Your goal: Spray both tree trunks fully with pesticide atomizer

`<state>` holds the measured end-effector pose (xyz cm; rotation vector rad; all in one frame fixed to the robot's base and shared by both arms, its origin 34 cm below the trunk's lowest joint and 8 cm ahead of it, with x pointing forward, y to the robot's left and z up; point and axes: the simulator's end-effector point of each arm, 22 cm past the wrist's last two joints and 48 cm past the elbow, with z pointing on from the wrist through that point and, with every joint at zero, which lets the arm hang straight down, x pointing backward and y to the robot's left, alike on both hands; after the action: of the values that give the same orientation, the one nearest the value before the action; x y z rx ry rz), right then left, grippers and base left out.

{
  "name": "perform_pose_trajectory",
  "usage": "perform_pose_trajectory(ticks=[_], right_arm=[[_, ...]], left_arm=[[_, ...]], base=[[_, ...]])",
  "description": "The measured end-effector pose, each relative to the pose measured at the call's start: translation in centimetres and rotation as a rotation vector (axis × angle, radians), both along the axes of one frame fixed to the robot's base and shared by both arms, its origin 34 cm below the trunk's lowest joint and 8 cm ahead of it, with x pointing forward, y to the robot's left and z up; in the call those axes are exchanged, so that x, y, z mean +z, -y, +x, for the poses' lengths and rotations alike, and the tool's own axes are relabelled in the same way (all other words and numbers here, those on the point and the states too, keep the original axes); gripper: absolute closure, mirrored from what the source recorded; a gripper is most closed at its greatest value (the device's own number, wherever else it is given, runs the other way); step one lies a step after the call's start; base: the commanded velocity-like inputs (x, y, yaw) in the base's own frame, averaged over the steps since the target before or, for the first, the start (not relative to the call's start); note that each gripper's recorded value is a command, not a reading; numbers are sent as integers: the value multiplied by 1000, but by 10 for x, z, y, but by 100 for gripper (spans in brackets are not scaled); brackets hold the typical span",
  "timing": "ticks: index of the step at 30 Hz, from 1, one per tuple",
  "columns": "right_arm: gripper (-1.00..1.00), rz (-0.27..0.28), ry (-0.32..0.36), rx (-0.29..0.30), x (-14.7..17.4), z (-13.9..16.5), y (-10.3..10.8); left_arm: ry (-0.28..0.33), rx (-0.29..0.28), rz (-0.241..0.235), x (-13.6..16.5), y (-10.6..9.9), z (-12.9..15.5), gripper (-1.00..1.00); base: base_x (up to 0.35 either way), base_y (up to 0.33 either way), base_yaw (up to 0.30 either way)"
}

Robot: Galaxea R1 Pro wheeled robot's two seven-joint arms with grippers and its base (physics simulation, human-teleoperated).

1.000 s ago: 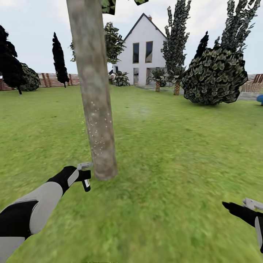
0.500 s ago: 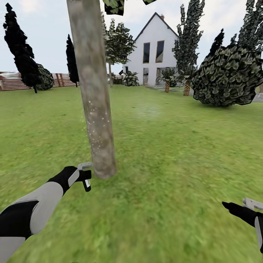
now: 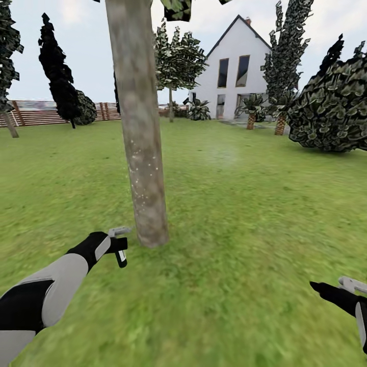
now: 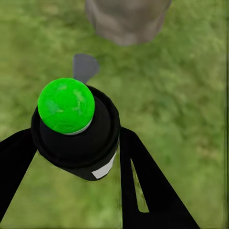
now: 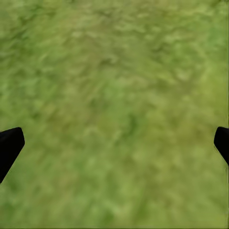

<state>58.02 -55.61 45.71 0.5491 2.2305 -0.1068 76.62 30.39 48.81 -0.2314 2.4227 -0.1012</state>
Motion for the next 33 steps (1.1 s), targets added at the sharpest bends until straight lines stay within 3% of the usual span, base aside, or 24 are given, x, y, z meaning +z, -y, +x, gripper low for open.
perform_pose_trajectory(ticks=[5, 22, 33], right_arm=[[-100, 0, 0, 0, 0, 0, 0], [-100, 0, -1, 0, 0, 0, 0], [-100, 0, 1, 0, 0, 0, 0]], left_arm=[[-1, -1, -1, 0, 1, 0, 100], [-2, -4, -5, -1, 5, 0, 100], [0, -4, -5, 0, 5, 0, 100]], base=[[79, -313, 62], [5, -323, 233], [197, -276, 60]])
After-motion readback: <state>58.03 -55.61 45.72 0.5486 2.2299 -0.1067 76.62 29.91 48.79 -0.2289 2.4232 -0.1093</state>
